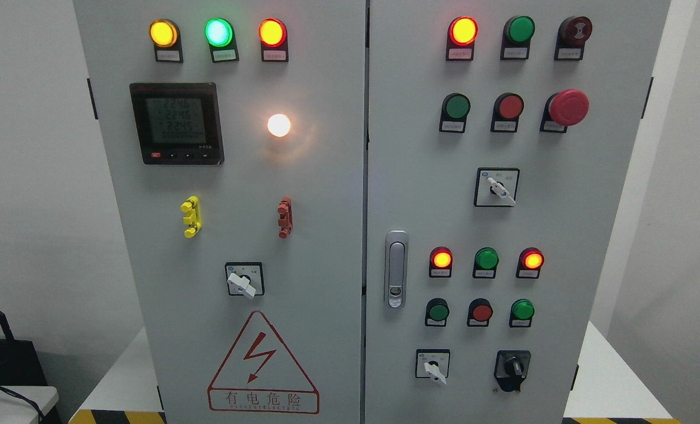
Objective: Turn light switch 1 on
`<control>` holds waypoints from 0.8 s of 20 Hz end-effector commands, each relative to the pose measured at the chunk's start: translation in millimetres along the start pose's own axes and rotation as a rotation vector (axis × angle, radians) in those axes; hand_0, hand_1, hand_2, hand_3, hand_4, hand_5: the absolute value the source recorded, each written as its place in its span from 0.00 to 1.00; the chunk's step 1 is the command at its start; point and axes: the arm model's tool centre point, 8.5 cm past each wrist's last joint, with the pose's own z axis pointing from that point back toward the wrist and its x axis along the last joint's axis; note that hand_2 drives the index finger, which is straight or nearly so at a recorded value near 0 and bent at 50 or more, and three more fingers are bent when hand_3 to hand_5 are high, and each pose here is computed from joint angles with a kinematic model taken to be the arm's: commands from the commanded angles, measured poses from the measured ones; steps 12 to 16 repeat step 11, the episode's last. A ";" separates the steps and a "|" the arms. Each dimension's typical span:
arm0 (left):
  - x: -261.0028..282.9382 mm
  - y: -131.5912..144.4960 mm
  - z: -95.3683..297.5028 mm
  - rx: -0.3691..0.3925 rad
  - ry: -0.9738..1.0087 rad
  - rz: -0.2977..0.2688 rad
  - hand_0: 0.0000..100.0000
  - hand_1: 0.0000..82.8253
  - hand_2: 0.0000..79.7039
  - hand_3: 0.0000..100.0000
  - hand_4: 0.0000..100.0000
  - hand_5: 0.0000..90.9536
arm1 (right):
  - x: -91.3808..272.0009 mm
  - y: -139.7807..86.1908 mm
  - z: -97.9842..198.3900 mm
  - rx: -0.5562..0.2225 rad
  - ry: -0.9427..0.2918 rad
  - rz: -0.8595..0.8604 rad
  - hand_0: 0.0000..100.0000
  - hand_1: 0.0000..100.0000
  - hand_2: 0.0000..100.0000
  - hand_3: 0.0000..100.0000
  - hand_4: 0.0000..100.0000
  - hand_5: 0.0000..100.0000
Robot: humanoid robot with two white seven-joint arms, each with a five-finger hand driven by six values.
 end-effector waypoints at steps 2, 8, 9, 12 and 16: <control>-34.0 -51.5 21.3 -0.148 0.076 -0.230 0.50 0.00 0.00 0.00 0.00 0.00 | 0.2 0.1 0.0 0.001 -0.003 -0.017 0.12 0.39 0.00 0.00 0.00 0.00; -34.8 -52.5 21.8 -0.151 0.081 -0.224 0.48 0.00 0.00 0.00 0.00 0.00 | 0.2 0.1 0.0 0.001 -0.003 -0.017 0.12 0.39 0.00 0.00 0.00 0.00; -35.9 -52.3 22.1 -0.151 0.084 -0.225 0.48 0.00 0.00 0.00 0.00 0.00 | 0.2 0.1 0.0 0.001 -0.003 -0.017 0.12 0.39 0.00 0.00 0.00 0.00; -35.9 -52.3 22.1 -0.151 0.084 -0.225 0.47 0.00 0.00 0.00 0.00 0.00 | 0.1 0.1 0.0 0.001 -0.001 -0.017 0.12 0.39 0.00 0.00 0.00 0.00; -35.9 -52.3 22.1 -0.151 0.084 -0.225 0.47 0.00 0.00 0.00 0.00 0.00 | 0.1 0.1 0.0 0.001 -0.001 -0.017 0.12 0.39 0.00 0.00 0.00 0.00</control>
